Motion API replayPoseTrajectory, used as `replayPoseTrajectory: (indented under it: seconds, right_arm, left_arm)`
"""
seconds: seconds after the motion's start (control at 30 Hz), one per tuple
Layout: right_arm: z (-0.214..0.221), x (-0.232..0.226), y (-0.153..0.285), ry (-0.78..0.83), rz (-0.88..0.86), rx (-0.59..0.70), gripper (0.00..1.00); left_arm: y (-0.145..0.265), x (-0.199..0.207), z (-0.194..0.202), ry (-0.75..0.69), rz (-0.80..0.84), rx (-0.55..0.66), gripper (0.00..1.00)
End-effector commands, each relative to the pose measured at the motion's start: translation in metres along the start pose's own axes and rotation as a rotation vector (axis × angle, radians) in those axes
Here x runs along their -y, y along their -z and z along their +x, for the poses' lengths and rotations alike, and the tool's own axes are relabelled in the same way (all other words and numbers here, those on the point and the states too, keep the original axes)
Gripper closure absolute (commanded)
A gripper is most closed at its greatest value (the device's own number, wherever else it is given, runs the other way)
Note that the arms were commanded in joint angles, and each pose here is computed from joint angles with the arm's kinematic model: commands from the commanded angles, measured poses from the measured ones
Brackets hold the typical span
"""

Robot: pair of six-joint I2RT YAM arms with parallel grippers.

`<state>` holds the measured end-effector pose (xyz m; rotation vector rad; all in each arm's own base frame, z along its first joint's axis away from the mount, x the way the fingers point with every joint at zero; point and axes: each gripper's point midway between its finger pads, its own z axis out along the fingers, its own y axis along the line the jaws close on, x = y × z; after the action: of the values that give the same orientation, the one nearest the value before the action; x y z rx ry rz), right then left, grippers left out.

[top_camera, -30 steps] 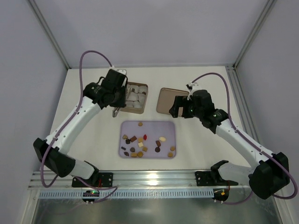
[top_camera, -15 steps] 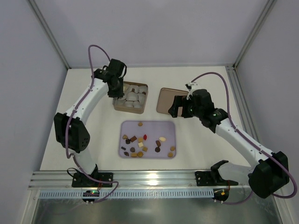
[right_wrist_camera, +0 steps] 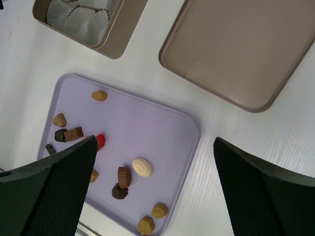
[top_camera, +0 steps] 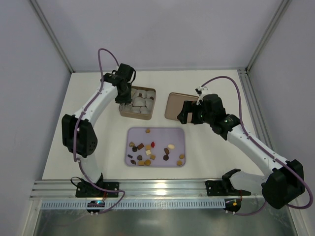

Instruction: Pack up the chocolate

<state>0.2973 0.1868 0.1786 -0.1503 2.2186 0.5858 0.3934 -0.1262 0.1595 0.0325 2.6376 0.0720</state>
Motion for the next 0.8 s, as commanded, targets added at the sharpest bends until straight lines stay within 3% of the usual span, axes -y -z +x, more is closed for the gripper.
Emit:
replayPoseTrajectory:
  seconds: [0.0, 0.77]
  right_arm:
    - [-0.014, -0.006, 0.001, 0.018, -0.024, 0.044, 0.0]
    - [-0.014, -0.006, 0.001, 0.014, -0.019, 0.045, 0.0]
  left_arm:
    - [-0.004, -0.003, -0.01, -0.004, -0.018, 0.034, 0.71]
    - [0.004, -0.002, -0.003, -0.001, 0.007, 0.026, 0.62]
